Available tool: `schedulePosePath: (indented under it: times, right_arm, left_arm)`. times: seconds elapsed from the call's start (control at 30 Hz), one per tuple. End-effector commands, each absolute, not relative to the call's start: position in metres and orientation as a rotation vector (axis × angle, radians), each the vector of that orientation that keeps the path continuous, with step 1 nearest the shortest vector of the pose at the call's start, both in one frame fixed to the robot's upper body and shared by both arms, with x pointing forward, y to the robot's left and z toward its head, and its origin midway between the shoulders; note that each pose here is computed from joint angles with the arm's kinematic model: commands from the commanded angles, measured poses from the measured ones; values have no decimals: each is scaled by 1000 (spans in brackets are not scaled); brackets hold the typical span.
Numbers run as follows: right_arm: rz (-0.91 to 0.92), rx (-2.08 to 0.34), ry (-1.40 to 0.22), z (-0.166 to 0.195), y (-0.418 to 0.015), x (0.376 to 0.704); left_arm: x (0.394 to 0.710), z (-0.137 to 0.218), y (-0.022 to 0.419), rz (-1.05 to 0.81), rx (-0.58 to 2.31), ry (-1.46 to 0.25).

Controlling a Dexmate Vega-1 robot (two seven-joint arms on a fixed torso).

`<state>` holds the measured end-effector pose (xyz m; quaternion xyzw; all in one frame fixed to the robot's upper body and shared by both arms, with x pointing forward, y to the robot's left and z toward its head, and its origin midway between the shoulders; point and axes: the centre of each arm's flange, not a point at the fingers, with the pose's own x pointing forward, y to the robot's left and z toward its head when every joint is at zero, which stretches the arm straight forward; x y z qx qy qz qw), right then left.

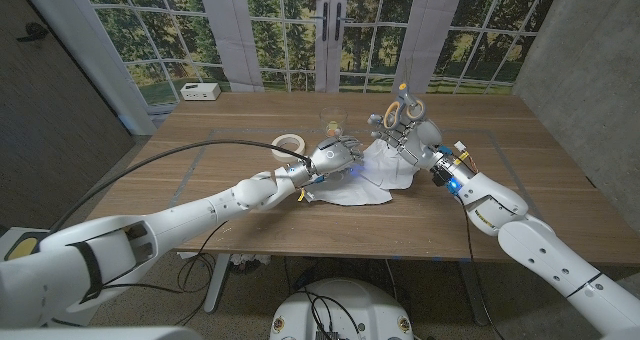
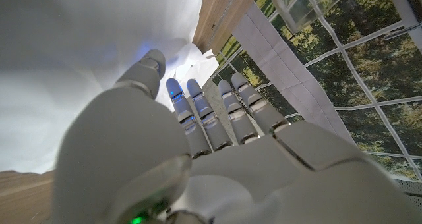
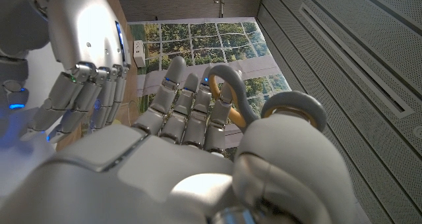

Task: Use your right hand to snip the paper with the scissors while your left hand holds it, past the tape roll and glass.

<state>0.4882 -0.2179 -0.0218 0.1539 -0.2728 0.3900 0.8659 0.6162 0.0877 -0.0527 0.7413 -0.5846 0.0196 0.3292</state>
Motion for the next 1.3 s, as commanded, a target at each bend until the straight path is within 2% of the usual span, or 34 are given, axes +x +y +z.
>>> schedulePosePath:
  times: [0.03, 1.3]
  right_arm:
    - [811, 323, -581, -22, -220, 484]
    - [795, 334, -578, -25, -224, 483]
  left_arm:
    - [618, -52, 85, 45, 1946, -1527]
    - [631, -52, 80, 28, 1967, -1503]
